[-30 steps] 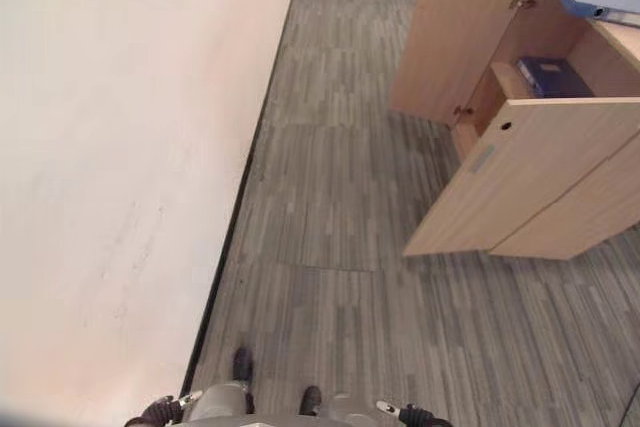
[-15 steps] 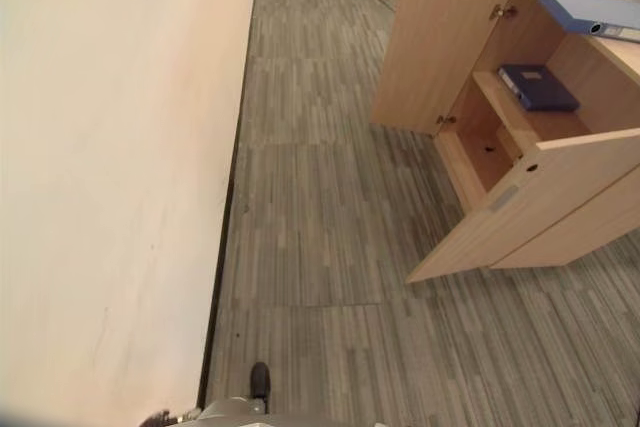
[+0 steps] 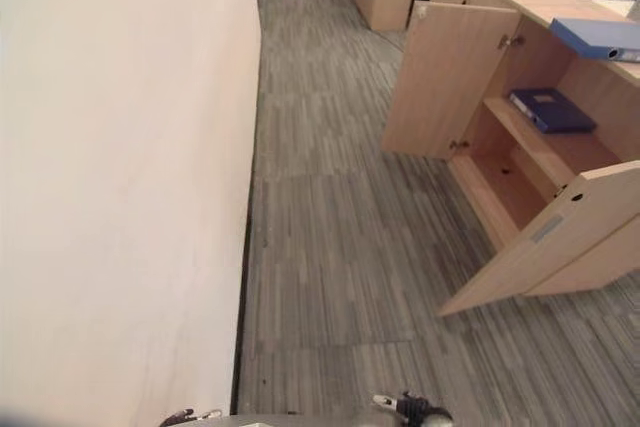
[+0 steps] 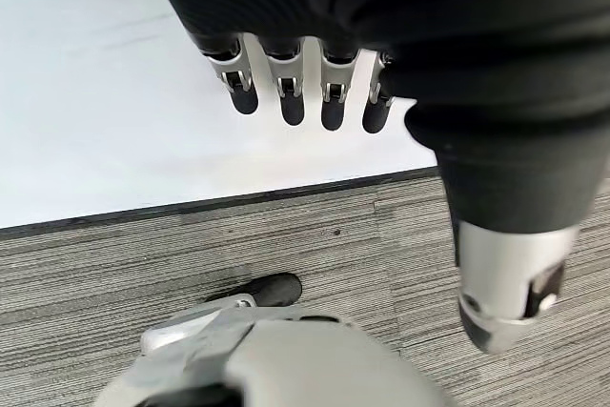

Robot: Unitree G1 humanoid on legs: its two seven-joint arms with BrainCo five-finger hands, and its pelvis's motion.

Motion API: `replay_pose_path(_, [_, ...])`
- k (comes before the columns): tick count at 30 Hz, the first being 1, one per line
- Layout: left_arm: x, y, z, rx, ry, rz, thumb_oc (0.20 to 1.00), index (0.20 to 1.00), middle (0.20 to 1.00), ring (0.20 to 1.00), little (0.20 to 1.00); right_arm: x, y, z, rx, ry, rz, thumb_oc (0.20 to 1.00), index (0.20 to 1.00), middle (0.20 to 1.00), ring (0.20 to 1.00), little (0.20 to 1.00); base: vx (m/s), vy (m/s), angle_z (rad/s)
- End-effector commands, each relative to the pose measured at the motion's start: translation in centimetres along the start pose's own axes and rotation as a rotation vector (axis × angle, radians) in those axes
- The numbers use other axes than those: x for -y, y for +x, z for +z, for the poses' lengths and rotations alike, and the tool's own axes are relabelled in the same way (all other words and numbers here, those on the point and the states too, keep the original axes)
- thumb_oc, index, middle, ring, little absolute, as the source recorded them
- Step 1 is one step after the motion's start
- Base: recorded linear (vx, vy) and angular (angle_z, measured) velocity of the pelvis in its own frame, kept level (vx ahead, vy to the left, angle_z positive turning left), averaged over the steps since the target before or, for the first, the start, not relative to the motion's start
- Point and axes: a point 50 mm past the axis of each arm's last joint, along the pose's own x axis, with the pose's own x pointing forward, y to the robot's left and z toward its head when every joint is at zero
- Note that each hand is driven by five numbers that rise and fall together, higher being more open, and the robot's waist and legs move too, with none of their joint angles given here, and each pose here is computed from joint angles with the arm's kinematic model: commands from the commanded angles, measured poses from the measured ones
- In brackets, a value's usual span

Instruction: Put the empty folder in the office cabinet

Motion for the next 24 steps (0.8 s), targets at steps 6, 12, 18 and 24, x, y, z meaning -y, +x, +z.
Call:
replay_pose_path(6, [-2.8, -0.4, -2.5, -0.07, 0.055, 0.097, 1.0, 1.0, 1.0, 1.0, 1.0, -0.8, 0.1, 0.1, 0.003, 0.029, 0.022, 1.0, 1.0, 1.0, 1.0, 1.0, 0.24, -0.144, 0.35])
replay_pose_path(12, [-2.6, -0.4, -2.8, -0.082, 0.05, 0.091, 1.0, 1.0, 1.0, 1.0, 1.0, -0.2, -0.1, -1.4, -0.053, 0.009, 0.004, 1.0, 1.0, 1.0, 1.0, 1.0, 0.25, -0.196, 0.27])
replay_pose_path(18, [-3.4, -0.1, -0.3, -0.003, 0.053, 0.113, 1.0, 1.0, 1.0, 1.0, 1.0, -0.5, -0.3, -3.1, -0.105, -0.012, 0.007, 1.0, 1.0, 1.0, 1.0, 1.0, 0.25, -0.36, 0.06])
replay_pose_path(24, [-3.1, -0.2, -1.1, -0.022, -0.002, 0.111, 1.0, 1.0, 1.0, 1.0, 1.0, 1.1, -0.5, -3.3, -0.112, -0.04, -0.036, 1.0, 1.0, 1.0, 1.0, 1.0, 0.31, -0.005, -0.39])
